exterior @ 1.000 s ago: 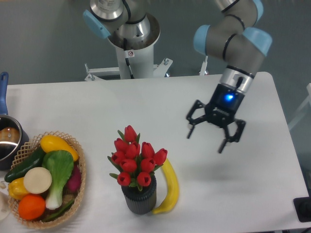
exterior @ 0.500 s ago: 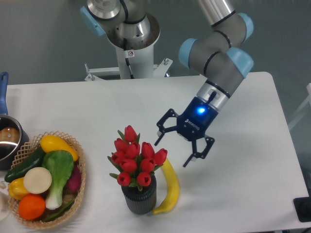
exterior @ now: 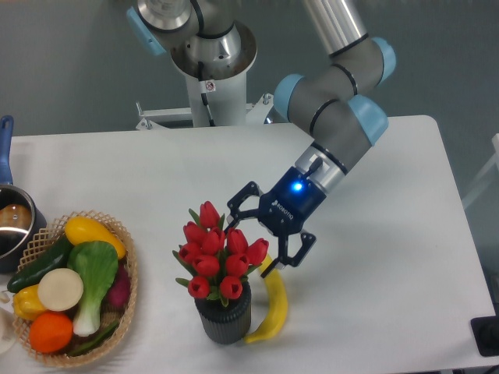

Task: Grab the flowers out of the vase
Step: 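Lower the gripper around the tulip stems and close on them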

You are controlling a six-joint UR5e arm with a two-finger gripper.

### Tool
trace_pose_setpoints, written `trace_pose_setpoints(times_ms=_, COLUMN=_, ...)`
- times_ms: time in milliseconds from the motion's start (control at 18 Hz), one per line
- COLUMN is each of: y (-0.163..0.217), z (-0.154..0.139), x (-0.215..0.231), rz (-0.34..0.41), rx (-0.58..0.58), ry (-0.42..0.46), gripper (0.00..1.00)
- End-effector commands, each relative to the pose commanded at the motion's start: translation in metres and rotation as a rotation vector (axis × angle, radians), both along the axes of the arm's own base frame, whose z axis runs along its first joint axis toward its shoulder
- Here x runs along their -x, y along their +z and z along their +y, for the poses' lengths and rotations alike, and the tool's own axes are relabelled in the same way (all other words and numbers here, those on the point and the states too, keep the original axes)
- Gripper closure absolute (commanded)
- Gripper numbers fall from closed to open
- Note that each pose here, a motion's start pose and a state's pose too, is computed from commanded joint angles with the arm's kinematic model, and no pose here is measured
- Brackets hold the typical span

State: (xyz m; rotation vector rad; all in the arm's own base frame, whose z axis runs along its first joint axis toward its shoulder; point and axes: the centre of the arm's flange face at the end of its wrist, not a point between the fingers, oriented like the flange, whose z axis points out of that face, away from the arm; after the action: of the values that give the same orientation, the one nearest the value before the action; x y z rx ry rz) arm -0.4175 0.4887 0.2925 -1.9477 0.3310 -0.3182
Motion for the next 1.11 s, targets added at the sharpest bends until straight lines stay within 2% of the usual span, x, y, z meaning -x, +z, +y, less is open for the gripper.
trace_pose_setpoints(times_ms=500, y=-0.008, z=0.02, x=-0.009, rz=-0.006, rx=0.002, ry=-0.037, gripper=0.0)
trace_pose_setpoints(times_ms=556, y=-0.007, z=0.021, x=-0.011, rz=-0.012, rx=0.003, ry=-0.036, gripper=0.06)
trace_pose_setpoints(times_ms=611, y=-0.005, z=0.02, x=-0.013, rz=-0.013, rx=0.003, ry=-0.035, gripper=0.16)
trace_pose_setpoints(times_ms=833, y=0.0, z=0.017, x=-0.009, rz=-0.004, rx=-0.002, ry=-0.029, gripper=0.81)
trace_pose_setpoints(times_ms=889, y=0.005, z=0.017, x=-0.01, rz=0.005, rx=-0.004, ry=-0.029, gripper=0.94)
trace_pose_setpoints(times_ms=944, y=0.006, z=0.016, x=-0.009, rz=0.009, rx=-0.004, ry=-0.027, gripper=1.0)
trace_pose_setpoints(times_ms=1111, y=0.014, z=0.014, x=-0.01, rz=0.014, rx=-0.005, ry=-0.022, gripper=1.0)
